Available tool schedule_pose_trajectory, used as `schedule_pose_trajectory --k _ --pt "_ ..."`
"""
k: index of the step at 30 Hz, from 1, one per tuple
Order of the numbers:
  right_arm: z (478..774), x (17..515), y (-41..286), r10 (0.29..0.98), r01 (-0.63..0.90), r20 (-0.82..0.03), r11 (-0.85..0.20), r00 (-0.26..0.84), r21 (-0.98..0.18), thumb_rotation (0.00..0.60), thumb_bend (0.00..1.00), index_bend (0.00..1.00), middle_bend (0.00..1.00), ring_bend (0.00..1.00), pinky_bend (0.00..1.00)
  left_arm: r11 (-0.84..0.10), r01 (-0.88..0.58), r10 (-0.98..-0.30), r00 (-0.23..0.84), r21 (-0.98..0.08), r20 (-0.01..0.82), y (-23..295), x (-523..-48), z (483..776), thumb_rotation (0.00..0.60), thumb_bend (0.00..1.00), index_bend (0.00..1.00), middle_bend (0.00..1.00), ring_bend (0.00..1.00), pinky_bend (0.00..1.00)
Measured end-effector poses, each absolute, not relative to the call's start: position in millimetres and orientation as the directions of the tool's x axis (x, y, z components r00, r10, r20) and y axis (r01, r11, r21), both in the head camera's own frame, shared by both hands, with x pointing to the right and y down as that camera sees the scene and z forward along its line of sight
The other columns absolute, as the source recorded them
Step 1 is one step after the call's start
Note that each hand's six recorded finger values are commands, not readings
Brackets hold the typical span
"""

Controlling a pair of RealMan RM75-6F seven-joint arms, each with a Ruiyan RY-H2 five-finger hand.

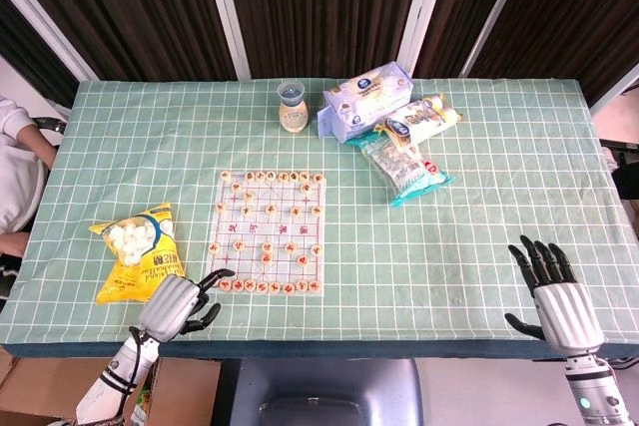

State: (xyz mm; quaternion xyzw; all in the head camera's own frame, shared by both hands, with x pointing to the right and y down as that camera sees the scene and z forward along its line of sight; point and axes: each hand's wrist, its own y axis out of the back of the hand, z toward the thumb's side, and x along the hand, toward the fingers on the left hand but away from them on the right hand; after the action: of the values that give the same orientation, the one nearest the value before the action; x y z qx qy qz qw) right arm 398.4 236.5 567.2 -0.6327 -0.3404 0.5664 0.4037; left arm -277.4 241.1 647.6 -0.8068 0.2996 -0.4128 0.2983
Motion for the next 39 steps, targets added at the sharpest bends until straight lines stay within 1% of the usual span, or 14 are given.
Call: schedule_pose_trajectory --k 2,6,11,14,17,23,28,39 --pt "567 399 237 0.889 -0.025 -0.441 -0.441 0.127 -0.897 0.6 0.2 0.0 0.0 0.0 0.0 -0.659 -0.226 -0.72 0.465 -0.717 0.515 241 -279 658 0.6 0.4 0.24 1.0 1.0 1.0" --pt "567 398 238 0.886 -0.027 -0.444 -0.444 0.132 -0.895 0.6 0.2 0.0 0.0 0.0 0.0 -0.646 -0.234 -0.737 0.438 -0.726 0.515 237 -280 670 0.6 0.4 0.21 1.0 1.0 1.0" --pt "568 397 238 0.885 -0.029 -0.445 -0.446 0.135 -0.895 0.6 0.2 0.0 0.0 0.0 0.0 -0.631 -0.232 -0.755 0.4 -0.74 0.519 230 -285 684 0.6 0.39 0.26 1.0 1.0 1.0" --pt "568 397 238 0.886 -0.027 -0.443 -0.443 0.135 -0.896 0.6 0.2 0.0 0.0 0.0 0.0 -0.647 -0.204 -0.744 0.382 -0.735 0.549 231 -290 696 0.6 0.4 0.28 1.0 1.0 1.0" --pt "568 396 239 0.887 -0.022 -0.44 -0.441 0.139 -0.897 0.6 0.2 0.0 0.0 0.0 0.0 -0.661 -0.19 -0.733 0.367 -0.726 0.572 233 -293 705 0.6 0.4 0.28 1.0 1.0 1.0" --pt "568 395 240 0.886 -0.022 -0.441 -0.443 0.144 -0.896 0.6 0.2 0.0 0.0 0.0 0.0 -0.671 -0.183 -0.727 0.349 -0.718 0.591 234 -296 715 0.6 0.4 0.29 1.0 1.0 1.0" --pt "570 394 241 0.882 -0.024 -0.447 -0.449 0.148 -0.893 0.6 0.2 0.0 0.0 0.0 0.0 -0.672 -0.168 -0.727 0.338 -0.721 0.598 234 -296 721 0.6 0.4 0.33 1.0 1.0 1.0" --pt "571 393 242 0.878 -0.028 -0.452 -0.454 0.156 -0.891 0.6 0.2 0.0 0.0 0.0 0.0 -0.677 -0.157 -0.726 0.3 -0.719 0.619 234 -303 735 0.6 0.4 0.36 1.0 1.0 1.0"
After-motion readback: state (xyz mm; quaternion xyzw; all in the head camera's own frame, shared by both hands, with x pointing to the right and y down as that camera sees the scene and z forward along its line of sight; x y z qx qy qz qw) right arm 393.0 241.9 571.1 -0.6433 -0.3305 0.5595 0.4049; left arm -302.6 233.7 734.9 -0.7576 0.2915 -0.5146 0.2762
